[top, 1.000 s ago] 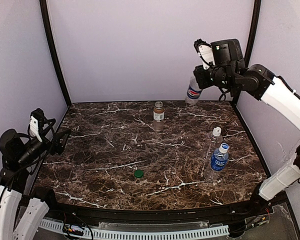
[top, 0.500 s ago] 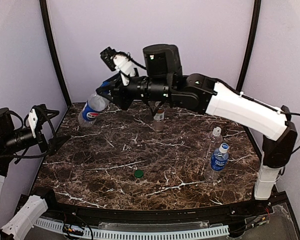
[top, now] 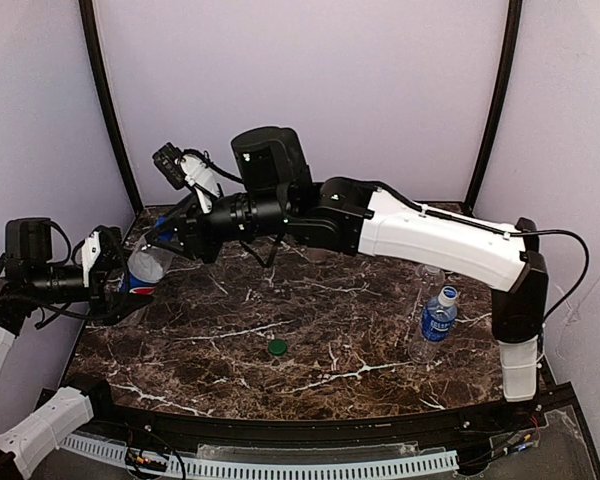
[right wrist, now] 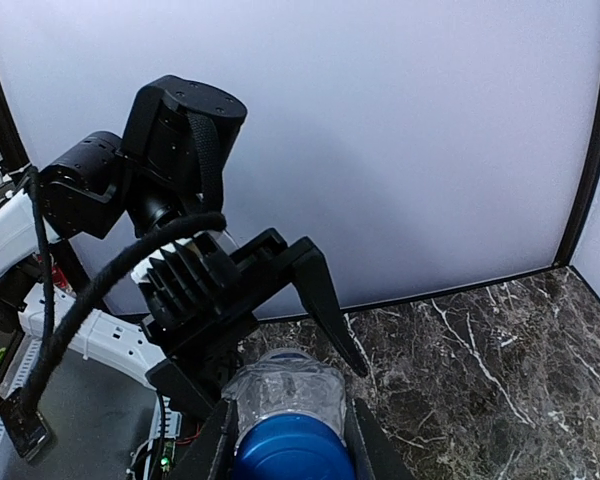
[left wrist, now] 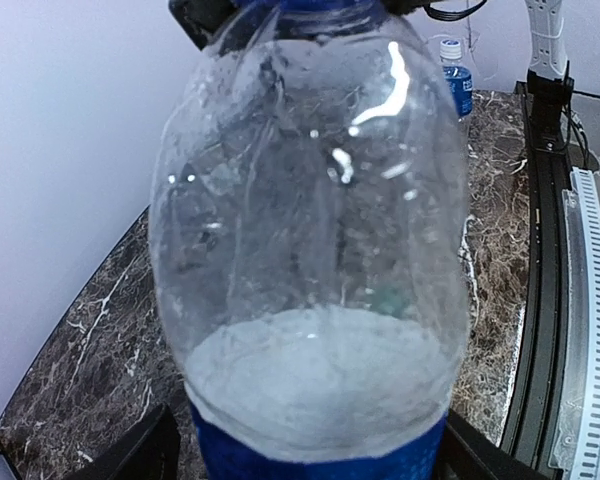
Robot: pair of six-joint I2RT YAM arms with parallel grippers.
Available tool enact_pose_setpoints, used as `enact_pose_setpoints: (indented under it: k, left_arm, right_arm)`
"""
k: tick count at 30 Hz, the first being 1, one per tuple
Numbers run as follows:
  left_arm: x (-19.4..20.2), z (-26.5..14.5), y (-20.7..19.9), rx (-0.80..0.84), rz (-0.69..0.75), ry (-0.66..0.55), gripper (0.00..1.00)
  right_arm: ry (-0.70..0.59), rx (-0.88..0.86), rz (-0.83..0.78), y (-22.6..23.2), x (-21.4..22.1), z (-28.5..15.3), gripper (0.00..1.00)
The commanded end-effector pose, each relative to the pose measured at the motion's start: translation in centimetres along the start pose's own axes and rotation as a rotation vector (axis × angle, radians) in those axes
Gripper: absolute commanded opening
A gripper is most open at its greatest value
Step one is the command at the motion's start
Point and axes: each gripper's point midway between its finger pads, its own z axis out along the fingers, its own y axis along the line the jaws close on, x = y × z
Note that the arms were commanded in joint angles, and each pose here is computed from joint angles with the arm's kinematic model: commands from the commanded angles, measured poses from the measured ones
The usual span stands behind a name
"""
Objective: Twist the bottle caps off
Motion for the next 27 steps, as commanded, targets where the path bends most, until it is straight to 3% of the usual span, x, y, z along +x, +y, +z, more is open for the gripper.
enact_pose_setpoints:
  k: [1, 4, 7, 8, 14, 16, 18, 21, 24, 27]
  left_arm:
    - [1.0, 1.0, -0.7, 0.061, -0.035, 0.041, 0.79]
    - [0.4, 1.2, -0.7, 0.072, -0.053, 0.019, 0.7]
    - [-0.3, 1.0, -0.5, 0.069, -0.053, -0.001, 0.54]
    - [-0.4, 1.0, -0.5, 0.066, -0.05, -0.001, 0.48]
    - [-1.5, 0.7, 0.8, 0.011, -0.036, -0.015, 0.43]
    - [-1.8, 0.6, 2.0, -0.048, 0.001, 0.0, 0.43]
    - [-1.7, 0.5, 3.8, -0.139, 0.089, 0.043, 0.42]
    - [-1.1, -0.1, 7.7, -0.342, 0.332, 0.17, 0.42]
    - [-3.5, -0.9, 11.4, -0.571, 0.579, 0.197, 0.42]
    - [-5.2, -2.4, 14.3, -0.784, 0.696, 0.252, 0.41]
  right_arm:
    - [-0.077, -0.038, 0.017, 0.8, -2.4, -1.2, 0.0]
    - [-0.072, -0.032, 0.031, 0.4, -2.0, -1.2, 0.0]
    - [-0.067, -0.014, 0.058, -0.5, -1.6, -1.5, 0.0]
    - [-0.067, -0.009, 0.074, -0.8, -1.6, -1.7, 0.05]
    - [-0.084, -0.042, 0.174, -2.0, -1.6, -3.1, 0.8]
    - [-0.086, -0.036, 0.195, -2.3, -1.8, -3.7, 0.95]
    - [-0.092, -0.031, 0.232, -2.7, -2.0, -4.4, 0.98]
    - [-0.096, 0.007, 0.298, -3.6, -1.8, -4.9, 0.98]
    - [-0.081, 0.131, 0.371, -5.9, -0.9, -5.0, 0.96]
    - [-0.109, 0.181, 0.425, -7.1, -0.8, -5.0, 0.91]
